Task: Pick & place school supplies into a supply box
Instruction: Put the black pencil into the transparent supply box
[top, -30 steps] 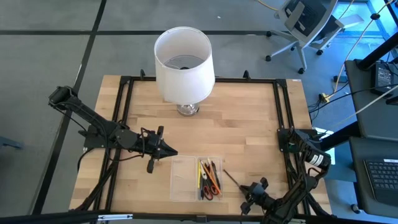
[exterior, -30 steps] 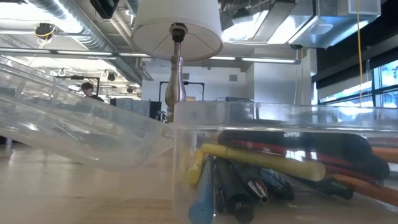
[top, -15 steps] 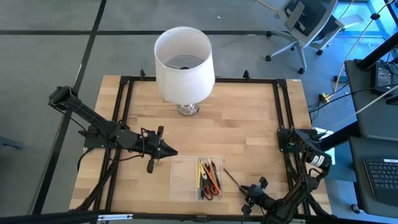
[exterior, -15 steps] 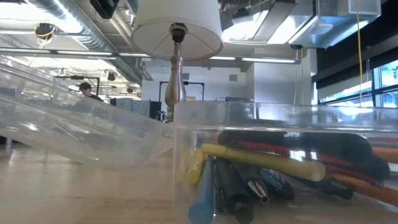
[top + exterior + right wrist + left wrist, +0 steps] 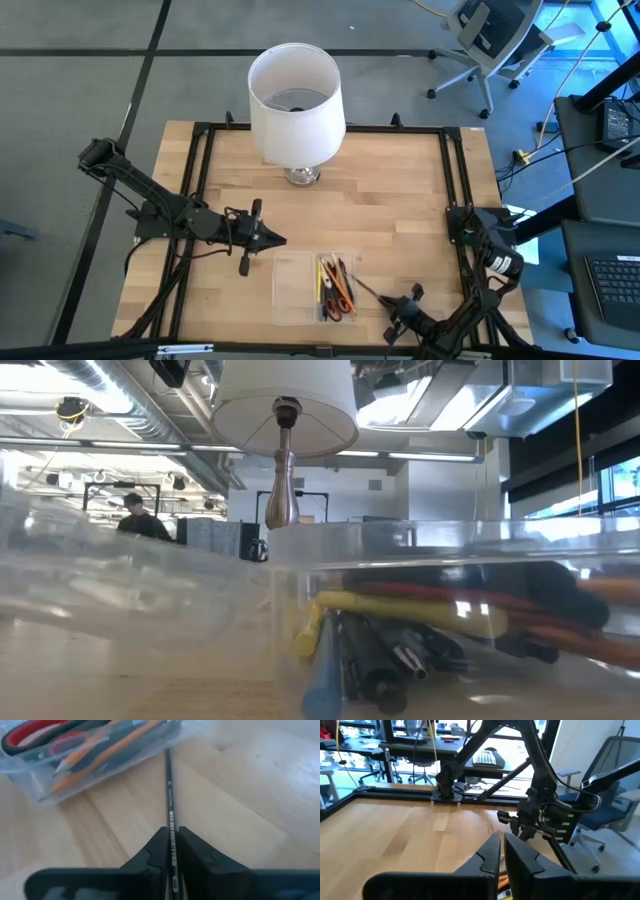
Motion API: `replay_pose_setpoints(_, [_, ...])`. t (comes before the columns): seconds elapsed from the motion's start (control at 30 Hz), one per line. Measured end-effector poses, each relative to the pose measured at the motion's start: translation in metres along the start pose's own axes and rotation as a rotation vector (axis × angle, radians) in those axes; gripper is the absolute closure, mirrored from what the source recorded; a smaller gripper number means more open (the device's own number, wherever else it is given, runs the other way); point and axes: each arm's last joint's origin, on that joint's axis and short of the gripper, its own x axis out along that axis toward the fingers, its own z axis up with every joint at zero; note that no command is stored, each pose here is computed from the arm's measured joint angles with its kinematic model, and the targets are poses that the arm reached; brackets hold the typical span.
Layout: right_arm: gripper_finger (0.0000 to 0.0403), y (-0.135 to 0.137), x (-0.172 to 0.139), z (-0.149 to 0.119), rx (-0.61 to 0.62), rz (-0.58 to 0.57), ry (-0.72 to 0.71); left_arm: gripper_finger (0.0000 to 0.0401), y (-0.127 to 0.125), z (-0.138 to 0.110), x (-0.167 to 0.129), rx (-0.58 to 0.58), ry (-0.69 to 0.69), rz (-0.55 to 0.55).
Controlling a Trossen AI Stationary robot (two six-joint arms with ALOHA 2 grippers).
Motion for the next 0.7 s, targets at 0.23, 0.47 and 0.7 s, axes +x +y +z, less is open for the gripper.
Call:
replay_pose_setpoints(0.23, [0.0356,-0.0003,0.0069,-0.0041,-0.007,-0.002,-0.036,0.0384,0.0,0.0001,-0.0001,0.002,-0.001,0.0])
replay_pose_setpoints(0.47, [0.037,-0.0002,0.0077,-0.0042,-0.004,-0.002,-0.038,0.0384,0.0,0.0001,0.0,0.002,-0.001,0.0])
replay_pose_setpoints(0.7, [0.0375,-0.0018,0.008,-0.0038,0.058,-0.015,-0.034,0.0384,0.0,0.0001,0.0,0.002,-0.001,0.0])
